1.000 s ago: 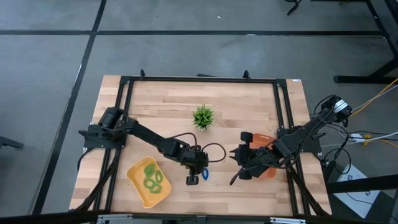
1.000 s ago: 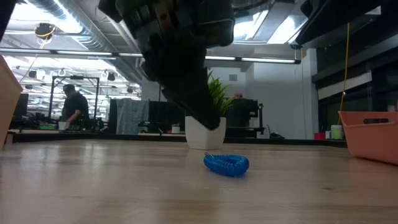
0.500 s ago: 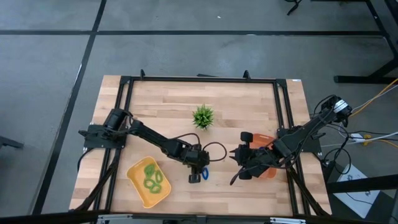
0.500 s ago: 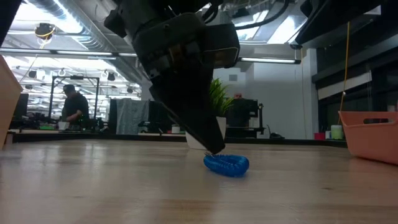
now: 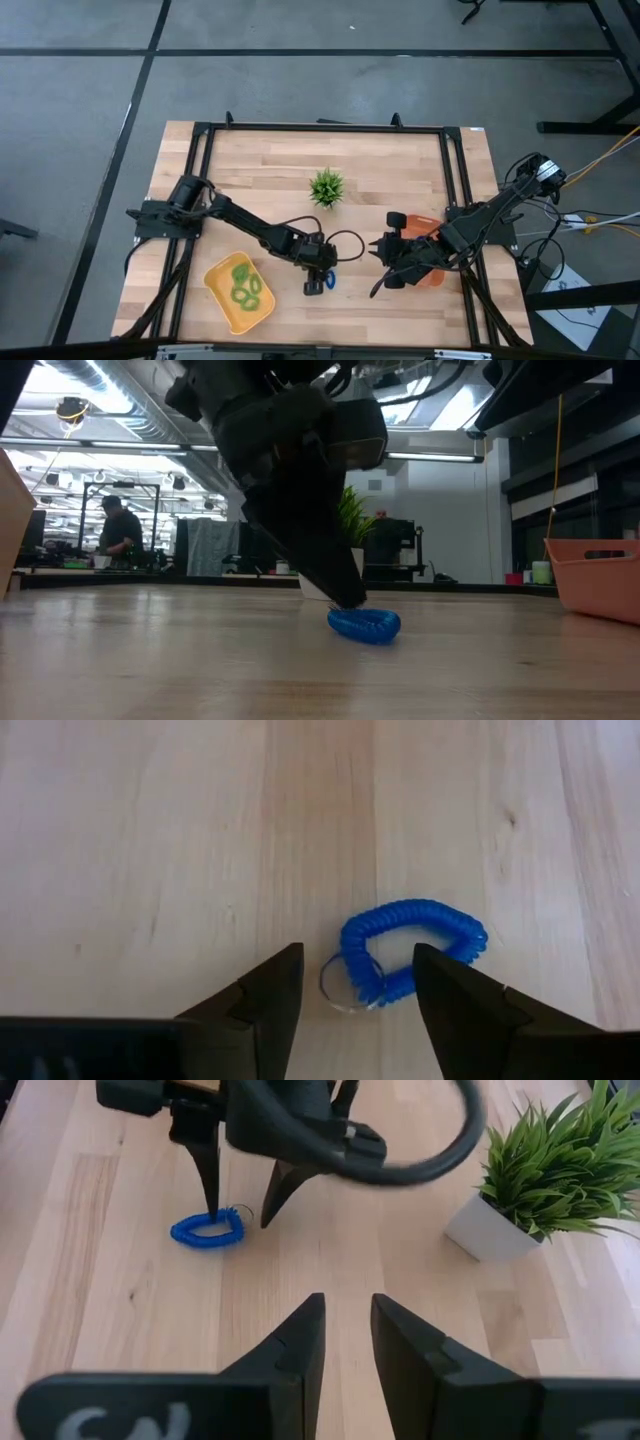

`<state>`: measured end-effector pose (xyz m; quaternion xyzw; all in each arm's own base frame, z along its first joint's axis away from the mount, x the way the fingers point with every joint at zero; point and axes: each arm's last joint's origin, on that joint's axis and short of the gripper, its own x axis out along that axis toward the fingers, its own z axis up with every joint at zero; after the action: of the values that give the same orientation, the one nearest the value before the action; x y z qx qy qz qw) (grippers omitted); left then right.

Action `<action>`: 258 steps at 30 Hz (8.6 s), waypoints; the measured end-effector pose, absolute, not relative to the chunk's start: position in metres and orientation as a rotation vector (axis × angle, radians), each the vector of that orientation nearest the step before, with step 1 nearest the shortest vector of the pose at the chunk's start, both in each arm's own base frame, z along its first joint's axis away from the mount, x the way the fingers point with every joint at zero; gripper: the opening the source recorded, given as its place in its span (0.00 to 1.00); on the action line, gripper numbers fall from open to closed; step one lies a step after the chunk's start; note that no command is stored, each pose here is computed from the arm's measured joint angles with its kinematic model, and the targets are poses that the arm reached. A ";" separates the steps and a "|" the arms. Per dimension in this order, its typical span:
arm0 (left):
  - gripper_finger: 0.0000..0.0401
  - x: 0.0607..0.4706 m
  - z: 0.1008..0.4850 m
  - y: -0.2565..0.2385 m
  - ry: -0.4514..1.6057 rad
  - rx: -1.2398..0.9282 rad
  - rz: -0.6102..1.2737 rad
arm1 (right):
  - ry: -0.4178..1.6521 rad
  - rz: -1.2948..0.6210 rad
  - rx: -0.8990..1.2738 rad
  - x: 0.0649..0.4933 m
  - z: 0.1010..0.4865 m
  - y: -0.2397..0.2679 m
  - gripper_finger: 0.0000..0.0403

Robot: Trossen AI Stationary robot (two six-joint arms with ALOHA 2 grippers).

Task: Sort spring keychains
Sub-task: Put the blue spring keychain into the orange bin, then return to Home Position

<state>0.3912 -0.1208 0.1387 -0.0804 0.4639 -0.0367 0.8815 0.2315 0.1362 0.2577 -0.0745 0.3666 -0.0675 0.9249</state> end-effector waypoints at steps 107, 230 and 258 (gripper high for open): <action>0.04 0.362 0.229 -0.157 0.408 0.249 0.570 | 0.614 -0.136 -0.122 0.297 0.247 0.097 0.20; 0.45 0.370 0.211 -0.111 0.629 0.144 0.516 | 1.561 -0.341 0.356 0.186 0.243 0.078 0.27; 0.45 0.370 0.209 -0.116 0.693 0.063 0.352 | 1.301 -0.284 0.302 0.204 0.246 0.088 0.34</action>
<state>0.3705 -0.1160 0.2088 0.0309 0.3379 0.1716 0.9249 0.2043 0.0876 0.2458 0.1394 0.6012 -0.1311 0.7759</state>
